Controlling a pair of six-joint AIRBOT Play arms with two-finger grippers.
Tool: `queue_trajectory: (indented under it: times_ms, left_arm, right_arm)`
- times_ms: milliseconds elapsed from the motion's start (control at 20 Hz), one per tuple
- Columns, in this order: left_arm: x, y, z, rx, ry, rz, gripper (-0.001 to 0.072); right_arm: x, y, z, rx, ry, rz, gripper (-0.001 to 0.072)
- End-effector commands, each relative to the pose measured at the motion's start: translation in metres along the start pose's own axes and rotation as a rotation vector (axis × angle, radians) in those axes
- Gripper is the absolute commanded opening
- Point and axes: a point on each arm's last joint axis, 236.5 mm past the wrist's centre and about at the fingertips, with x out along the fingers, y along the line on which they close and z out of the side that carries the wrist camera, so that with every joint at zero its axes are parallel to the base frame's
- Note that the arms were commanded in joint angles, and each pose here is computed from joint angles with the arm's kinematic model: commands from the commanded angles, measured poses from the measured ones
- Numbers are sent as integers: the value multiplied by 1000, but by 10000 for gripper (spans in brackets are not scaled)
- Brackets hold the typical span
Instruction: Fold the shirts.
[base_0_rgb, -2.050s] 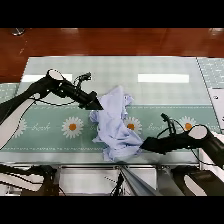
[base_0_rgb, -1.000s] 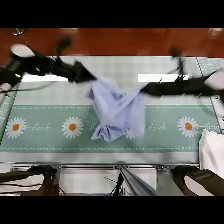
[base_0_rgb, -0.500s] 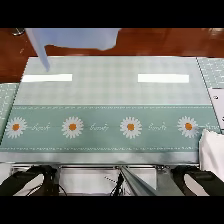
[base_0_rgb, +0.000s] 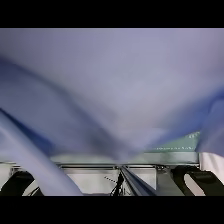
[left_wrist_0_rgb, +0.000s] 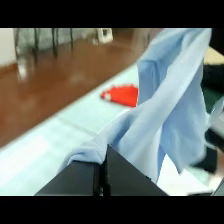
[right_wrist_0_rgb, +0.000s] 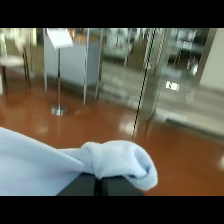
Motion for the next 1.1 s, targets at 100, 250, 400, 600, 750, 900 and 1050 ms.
queue_trajectory:
  times_ms: [100, 250, 400, 600, 750, 900, 1050]
  left_arm:
    - [39, 57, -138, -338, 340, -68, 20]
    - [80, 115, -236, -580, 399, -23, 20]
    - [105, 188, -332, -756, 389, 166, 20]
    - [119, 262, -408, -877, 396, 383, 20]
    - [133, 281, -439, -938, 459, 394, 21]
    - [144, 285, -447, -968, 501, 360, 487]
    - [127, 307, -419, -930, 504, 342, 706]
  right_arm:
    - [71, -30, -146, 230, 419, 42, 30]
    - [126, -58, -235, 402, 522, 9, 30]
    - [178, -74, -307, 566, 630, 22, 30]
    - [250, -94, -365, 755, 657, 49, 31]
    - [290, -110, -403, 859, 702, 45, 31]
    - [305, -111, -431, 933, 772, 55, 335]
    - [274, -120, -438, 806, 895, 97, 624]
